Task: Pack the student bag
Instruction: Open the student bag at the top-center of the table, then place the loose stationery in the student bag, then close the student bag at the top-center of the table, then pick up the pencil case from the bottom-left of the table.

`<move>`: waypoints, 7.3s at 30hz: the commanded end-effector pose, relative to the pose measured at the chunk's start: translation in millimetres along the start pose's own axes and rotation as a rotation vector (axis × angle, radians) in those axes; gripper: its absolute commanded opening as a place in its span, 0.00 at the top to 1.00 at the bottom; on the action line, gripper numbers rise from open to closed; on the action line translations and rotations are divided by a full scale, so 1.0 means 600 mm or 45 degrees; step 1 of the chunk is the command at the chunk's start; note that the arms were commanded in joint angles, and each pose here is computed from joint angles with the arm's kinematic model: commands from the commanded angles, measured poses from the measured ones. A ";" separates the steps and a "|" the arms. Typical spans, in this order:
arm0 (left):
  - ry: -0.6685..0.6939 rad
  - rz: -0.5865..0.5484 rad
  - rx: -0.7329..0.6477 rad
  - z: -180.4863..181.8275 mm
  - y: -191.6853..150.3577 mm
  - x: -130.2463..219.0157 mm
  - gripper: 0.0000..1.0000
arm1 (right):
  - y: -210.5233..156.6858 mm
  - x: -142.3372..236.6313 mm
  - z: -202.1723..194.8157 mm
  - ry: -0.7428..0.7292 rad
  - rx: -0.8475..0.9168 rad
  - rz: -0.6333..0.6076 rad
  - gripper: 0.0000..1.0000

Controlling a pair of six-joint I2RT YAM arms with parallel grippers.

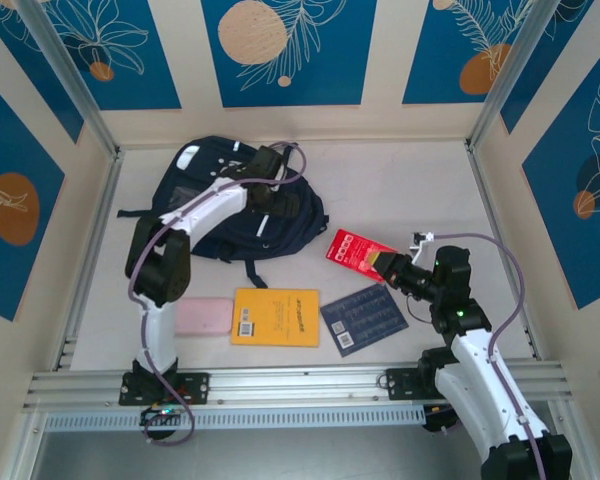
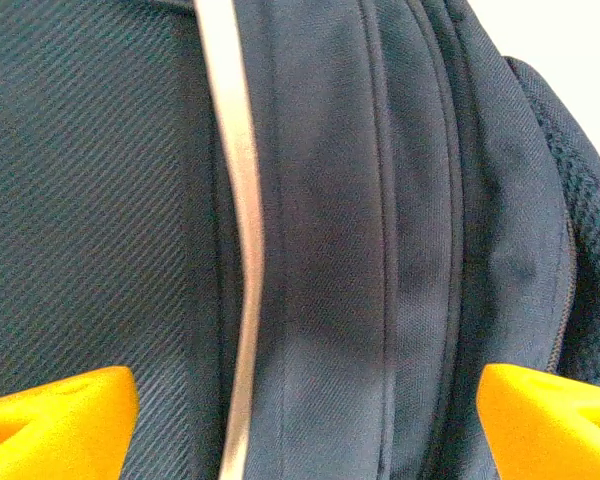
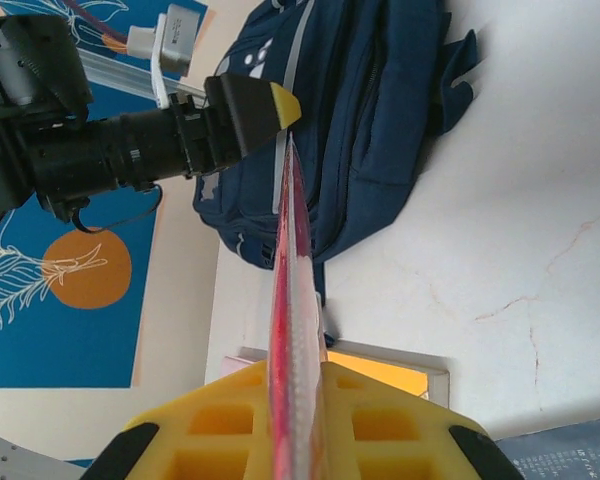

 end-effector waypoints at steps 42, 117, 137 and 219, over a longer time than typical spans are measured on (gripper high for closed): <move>-0.373 -0.457 -0.062 0.045 0.075 0.291 1.00 | 0.009 0.004 0.042 0.131 -0.001 0.024 0.86; -0.750 -0.690 0.343 0.147 0.105 0.296 0.98 | 0.047 -0.314 0.132 -0.032 0.213 0.008 0.24; -0.784 -0.552 0.372 0.083 0.056 0.222 0.50 | -0.042 -0.131 0.136 0.009 0.635 -0.057 0.27; 0.344 -0.451 0.482 0.124 -0.419 0.393 0.33 | -0.401 -0.421 0.123 0.030 1.878 0.792 0.22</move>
Point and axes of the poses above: each hand's point on the last joint's axis, 136 mm out from that joint toward the fingers, its own x axis back along the fingers, its own z axis along the line the jaws close on, y = z × x, the point moved 10 cm from there along x, back along the fingers, and after that the axes turned 11 degrees about -x, right-handed, at the moved point
